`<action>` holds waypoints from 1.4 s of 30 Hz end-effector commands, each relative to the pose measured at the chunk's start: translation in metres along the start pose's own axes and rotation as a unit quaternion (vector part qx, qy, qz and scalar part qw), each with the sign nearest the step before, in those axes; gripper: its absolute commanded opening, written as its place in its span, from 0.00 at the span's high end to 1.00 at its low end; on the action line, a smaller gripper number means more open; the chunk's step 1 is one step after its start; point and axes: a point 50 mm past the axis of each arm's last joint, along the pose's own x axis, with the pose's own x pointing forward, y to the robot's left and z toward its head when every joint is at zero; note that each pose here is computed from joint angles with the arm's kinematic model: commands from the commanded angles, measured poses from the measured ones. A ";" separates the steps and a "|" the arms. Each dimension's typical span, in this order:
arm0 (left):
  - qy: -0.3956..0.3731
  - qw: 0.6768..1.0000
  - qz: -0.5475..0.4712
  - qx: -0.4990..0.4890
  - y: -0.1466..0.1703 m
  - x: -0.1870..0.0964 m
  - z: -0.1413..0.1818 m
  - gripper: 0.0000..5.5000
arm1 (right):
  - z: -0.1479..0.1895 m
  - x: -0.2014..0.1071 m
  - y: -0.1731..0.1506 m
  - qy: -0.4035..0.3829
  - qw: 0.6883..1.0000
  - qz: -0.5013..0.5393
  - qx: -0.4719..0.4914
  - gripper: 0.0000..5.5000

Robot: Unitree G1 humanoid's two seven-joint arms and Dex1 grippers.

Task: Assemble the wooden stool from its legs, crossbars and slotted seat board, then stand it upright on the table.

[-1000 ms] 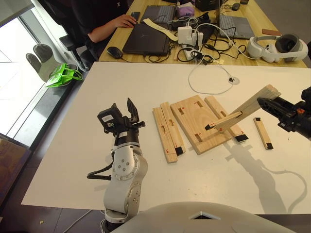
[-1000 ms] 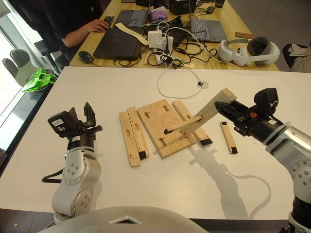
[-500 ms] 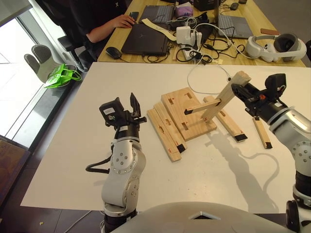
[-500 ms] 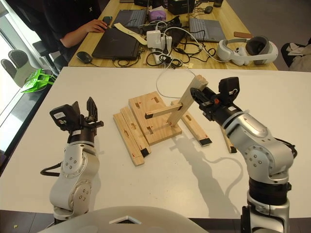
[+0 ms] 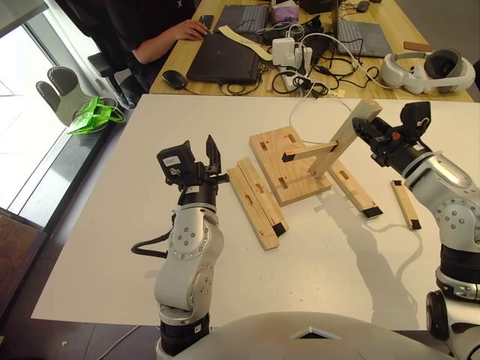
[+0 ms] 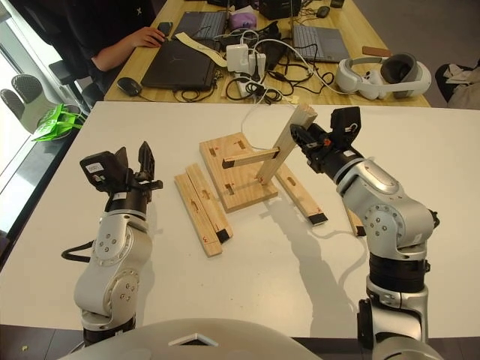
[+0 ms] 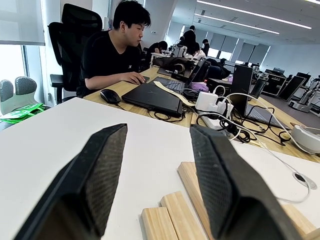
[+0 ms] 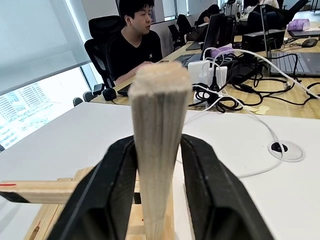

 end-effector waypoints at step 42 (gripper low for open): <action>0.019 0.999 0.015 -0.022 -0.004 -0.008 -0.002 0.58 | -0.066 -0.055 -0.052 0.323 0.945 0.035 -0.034 0.37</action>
